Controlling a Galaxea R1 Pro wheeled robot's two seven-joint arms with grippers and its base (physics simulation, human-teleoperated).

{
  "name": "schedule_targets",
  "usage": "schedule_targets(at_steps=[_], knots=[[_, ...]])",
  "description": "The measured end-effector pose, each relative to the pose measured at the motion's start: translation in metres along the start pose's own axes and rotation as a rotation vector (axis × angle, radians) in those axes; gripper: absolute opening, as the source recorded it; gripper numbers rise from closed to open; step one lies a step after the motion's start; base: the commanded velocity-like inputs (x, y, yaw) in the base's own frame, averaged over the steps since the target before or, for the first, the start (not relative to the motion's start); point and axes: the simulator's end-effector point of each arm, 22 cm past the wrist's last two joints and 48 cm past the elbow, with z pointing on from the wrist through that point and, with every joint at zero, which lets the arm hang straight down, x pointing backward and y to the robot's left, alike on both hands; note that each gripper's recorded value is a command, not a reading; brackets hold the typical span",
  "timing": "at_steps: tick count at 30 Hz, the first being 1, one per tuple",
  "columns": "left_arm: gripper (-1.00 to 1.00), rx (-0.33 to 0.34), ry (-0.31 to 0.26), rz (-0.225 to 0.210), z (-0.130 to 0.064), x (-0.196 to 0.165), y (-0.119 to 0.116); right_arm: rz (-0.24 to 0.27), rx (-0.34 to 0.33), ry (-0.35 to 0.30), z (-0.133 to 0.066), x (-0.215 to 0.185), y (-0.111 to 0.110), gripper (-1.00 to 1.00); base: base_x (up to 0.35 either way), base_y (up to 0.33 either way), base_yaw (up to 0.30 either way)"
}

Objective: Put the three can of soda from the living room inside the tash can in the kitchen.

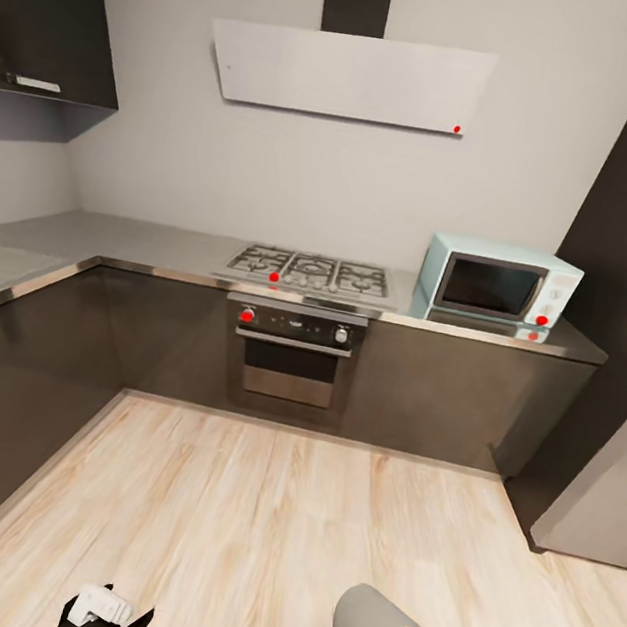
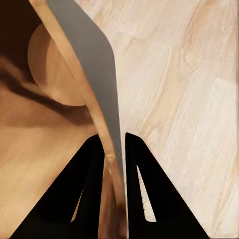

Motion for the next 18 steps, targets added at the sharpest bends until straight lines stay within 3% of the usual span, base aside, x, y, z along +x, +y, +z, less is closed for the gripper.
schedule_targets(at_steps=[18], knots=[[1.0, 0.0, -0.012, 0.004, -0.0007, -0.0051, -0.0007, -0.002, 0.003, -0.012, -0.0009, -0.0055, -0.0012, -1.0, -0.312, 0.0, -0.226]])
